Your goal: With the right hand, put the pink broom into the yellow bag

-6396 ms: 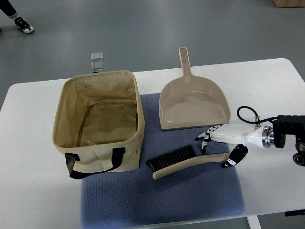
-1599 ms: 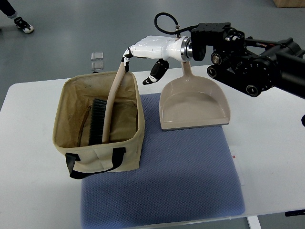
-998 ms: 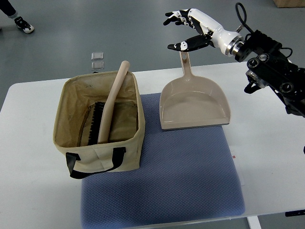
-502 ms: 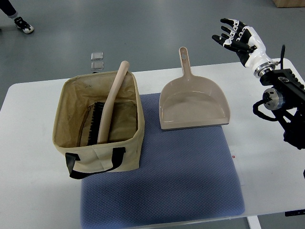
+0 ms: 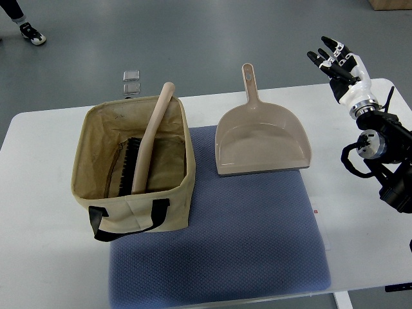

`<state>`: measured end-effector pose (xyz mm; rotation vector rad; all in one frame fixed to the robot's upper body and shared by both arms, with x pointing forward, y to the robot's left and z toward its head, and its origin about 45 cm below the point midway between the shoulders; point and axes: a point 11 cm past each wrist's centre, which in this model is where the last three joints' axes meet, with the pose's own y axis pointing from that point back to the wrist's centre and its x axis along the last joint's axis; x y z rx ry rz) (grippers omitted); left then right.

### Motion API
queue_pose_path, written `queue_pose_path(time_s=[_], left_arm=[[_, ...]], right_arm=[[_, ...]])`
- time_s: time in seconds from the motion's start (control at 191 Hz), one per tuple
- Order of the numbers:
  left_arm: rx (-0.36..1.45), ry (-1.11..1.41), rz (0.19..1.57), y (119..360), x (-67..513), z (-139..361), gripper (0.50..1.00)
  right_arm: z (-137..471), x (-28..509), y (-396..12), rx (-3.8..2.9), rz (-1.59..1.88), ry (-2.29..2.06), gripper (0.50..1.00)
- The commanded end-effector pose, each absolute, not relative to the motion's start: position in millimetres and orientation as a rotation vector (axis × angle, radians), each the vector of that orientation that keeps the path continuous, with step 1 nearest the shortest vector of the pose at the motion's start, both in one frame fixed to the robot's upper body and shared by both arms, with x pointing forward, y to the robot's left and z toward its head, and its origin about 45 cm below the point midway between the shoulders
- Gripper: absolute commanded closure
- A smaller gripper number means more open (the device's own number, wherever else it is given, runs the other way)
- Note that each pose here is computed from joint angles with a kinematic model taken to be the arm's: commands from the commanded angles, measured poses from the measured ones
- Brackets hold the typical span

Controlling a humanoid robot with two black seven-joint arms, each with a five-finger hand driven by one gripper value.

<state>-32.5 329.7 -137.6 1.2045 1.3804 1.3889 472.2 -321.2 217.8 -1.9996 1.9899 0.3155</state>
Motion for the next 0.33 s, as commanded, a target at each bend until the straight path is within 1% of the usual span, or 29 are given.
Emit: queue_pose_path(time_s=[0.0,0.329], left_arm=[[1.204,1.381,1.389,329.6,-32.4,-137.7,0.500],[1.207,1.385,1.388,329.6,-35.1,-137.6,0.500]], right_arm=[[217.9,472.9,-316.9,-1.971,0.341,1.971,0.570],[208.1,469.0,-310.4,-1.901,0.415,1.948,0.570]])
